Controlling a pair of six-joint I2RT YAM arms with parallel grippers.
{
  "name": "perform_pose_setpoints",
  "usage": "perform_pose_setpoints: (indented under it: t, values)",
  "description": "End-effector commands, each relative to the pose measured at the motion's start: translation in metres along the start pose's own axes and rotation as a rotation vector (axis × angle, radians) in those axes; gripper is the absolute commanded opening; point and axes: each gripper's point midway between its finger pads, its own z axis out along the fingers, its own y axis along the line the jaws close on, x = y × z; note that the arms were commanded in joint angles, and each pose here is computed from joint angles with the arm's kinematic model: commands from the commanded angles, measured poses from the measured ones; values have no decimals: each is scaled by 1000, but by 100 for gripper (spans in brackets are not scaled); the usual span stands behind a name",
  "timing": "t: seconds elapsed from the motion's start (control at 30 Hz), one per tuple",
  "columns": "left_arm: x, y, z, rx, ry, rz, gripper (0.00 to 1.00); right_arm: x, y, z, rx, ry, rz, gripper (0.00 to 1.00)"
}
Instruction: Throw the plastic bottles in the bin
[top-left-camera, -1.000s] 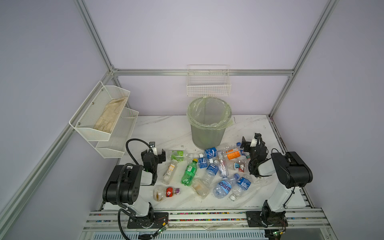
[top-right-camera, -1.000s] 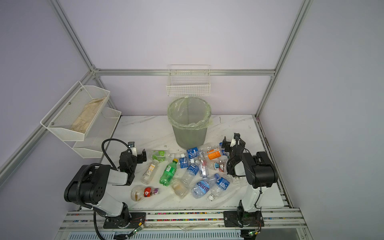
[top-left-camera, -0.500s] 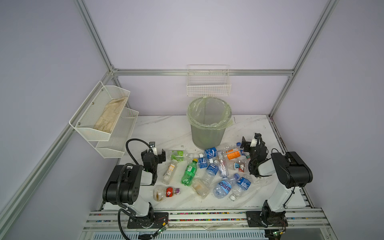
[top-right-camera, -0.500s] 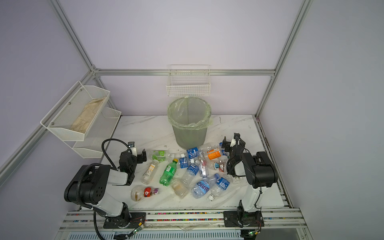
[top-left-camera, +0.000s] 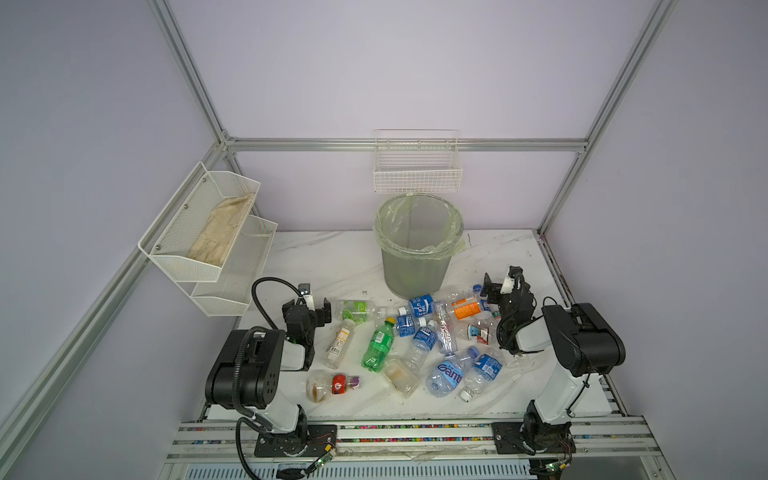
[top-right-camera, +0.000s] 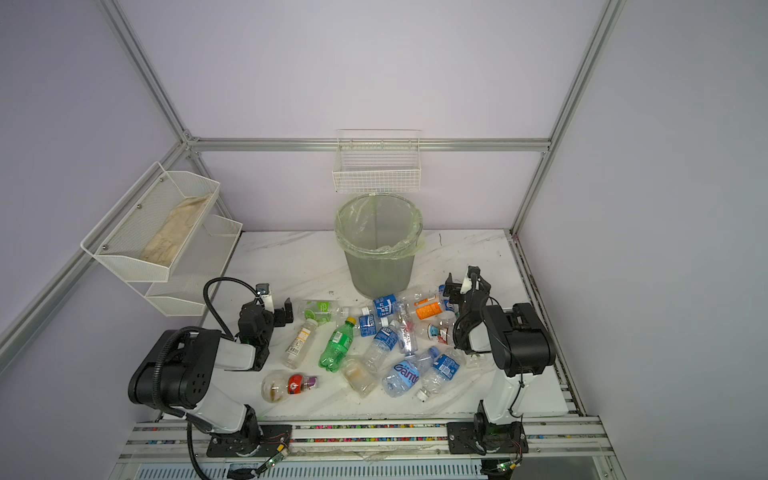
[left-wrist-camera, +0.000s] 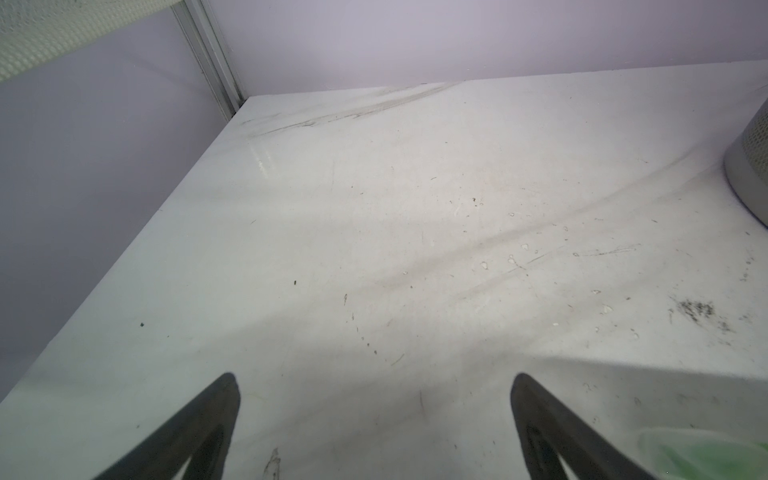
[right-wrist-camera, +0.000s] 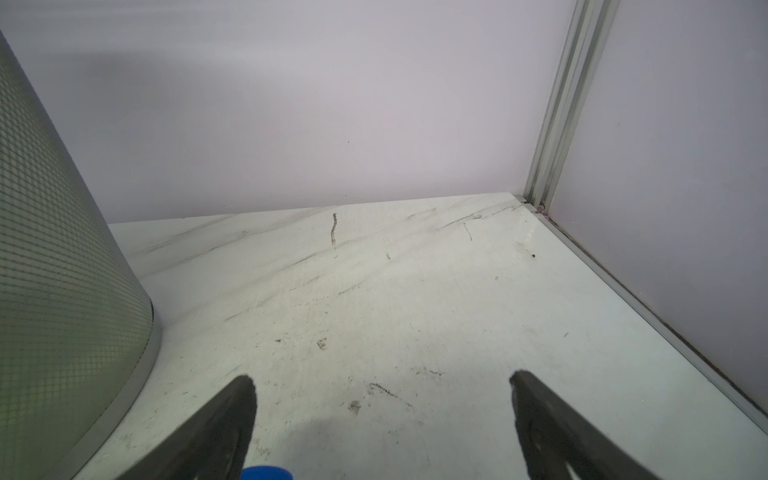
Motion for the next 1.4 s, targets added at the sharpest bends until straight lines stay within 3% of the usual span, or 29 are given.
perform_pose_setpoints:
  t: [0.0, 0.53, 0.6, 0.73, 0.83, 0.93, 1.0, 1.07, 1.1, 1.17, 1.23, 1.3, 1.37]
  values:
    - [-39, 3, 6, -3, -100, -41, 100, -14, -3, 0, 12, -44, 6, 97]
    - [-41, 5, 5, -15, -106, -43, 100, -15, -13, -2, 66, -52, 29, 97]
    - [-57, 22, -3, -139, -121, -61, 100, -18, -23, -7, 117, -71, 55, 97]
    - [-114, 44, -35, -238, -140, -109, 100, -69, -58, -44, 305, -180, 168, 97]
    - [-158, 50, -64, -231, -212, -116, 100, -145, -42, -65, 199, -272, 197, 97]
    - [-192, 57, -94, -219, -187, -199, 100, -212, -30, -82, 121, -297, 248, 97]
    - [-216, 49, -113, -142, -154, -224, 100, -243, -18, -90, 45, -252, 351, 97]
    - [-231, 35, -130, -34, -120, -229, 100, -236, -43, -104, 190, -143, 722, 98]
    - [-237, 29, -139, 11, -104, -255, 100, -232, -41, -112, 181, -74, 807, 98]
    - [-233, 28, -154, 36, -43, -328, 100, -245, 7, -116, -103, 6, 729, 98]
    - [-226, 14, -172, 132, 14, -333, 100, -229, 56, -115, -345, 182, 707, 97]
    - [-213, 6, -191, 190, 64, -367, 100, -200, 74, -113, -371, 330, 707, 97]
    - [-199, 2, -213, 226, 103, -392, 100, -191, 88, -124, -409, 374, 653, 97]
